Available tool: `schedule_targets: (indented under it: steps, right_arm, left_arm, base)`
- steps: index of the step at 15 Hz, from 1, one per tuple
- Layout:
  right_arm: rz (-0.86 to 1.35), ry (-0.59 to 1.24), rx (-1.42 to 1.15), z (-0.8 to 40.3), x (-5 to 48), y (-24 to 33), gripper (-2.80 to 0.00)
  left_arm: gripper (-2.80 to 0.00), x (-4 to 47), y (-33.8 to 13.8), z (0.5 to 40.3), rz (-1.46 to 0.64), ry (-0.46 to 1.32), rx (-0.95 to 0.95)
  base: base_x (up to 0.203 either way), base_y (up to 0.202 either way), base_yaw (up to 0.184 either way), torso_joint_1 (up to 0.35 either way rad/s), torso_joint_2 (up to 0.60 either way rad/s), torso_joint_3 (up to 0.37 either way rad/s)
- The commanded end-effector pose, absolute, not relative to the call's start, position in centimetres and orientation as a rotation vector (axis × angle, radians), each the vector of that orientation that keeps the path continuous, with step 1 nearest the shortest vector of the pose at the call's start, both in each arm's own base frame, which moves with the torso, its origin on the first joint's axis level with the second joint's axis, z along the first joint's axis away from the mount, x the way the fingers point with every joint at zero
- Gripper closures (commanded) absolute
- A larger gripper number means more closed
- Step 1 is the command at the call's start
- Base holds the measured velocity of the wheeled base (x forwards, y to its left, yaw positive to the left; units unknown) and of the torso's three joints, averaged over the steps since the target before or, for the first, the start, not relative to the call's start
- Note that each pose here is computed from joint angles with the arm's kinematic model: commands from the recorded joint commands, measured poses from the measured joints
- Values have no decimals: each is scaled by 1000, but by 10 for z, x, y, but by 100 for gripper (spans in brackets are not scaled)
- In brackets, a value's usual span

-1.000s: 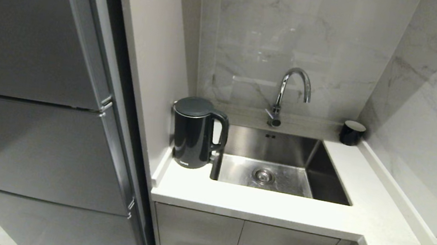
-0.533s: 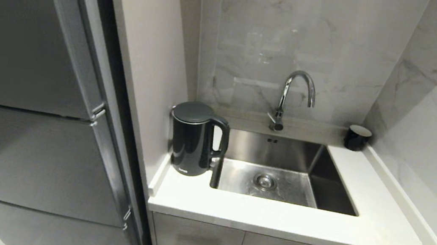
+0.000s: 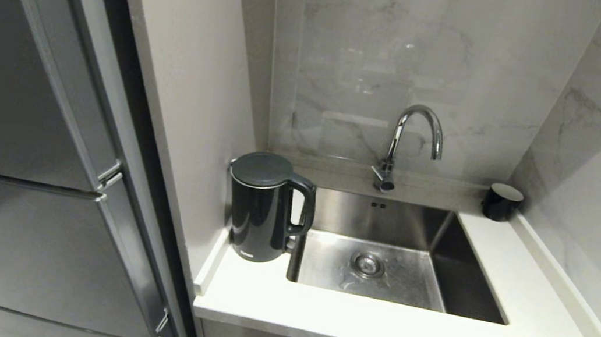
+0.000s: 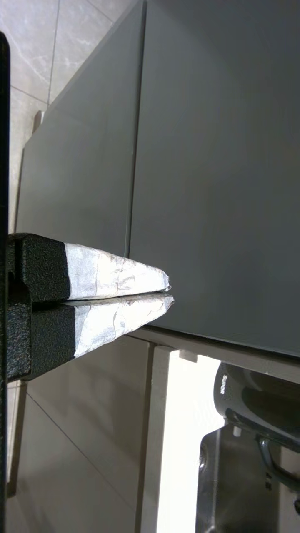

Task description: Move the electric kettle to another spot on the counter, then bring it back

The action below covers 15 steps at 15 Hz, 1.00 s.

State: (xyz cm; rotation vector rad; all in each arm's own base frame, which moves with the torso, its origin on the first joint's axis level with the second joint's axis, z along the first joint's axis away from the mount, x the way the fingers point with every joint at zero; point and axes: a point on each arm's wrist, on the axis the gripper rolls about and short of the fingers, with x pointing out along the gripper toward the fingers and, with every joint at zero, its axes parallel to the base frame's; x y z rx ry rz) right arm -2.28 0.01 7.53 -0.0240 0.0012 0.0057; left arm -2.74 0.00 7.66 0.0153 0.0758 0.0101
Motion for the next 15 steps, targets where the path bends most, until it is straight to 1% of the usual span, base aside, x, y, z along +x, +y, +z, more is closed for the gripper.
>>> schedule_targets:
  steps: [1, 9, 13, 15]
  right_arm:
    - [6, 0, -25, 75, -23, 0, 0]
    - [6, 0, -25, 75, -23, 0, 0]
    - [6, 0, -25, 75, -23, 0, 0]
    - [6, 0, -25, 75, -23, 0, 0]
  left_arm:
    - [0, -28, 0, 76, 12, 75, 15]
    - [0, -28, 0, 76, 12, 75, 9]
    - [0, -28, 0, 76, 12, 75, 9]
    - [0, -28, 0, 76, 12, 75, 9]
  base:
    - [0, 0, 0, 0, 0, 0]
    - [0, 0, 0, 0, 0, 0]
    - [1, 155, -3, 1, 0, 8]
    - [0, 80, -3, 3, -2, -1]
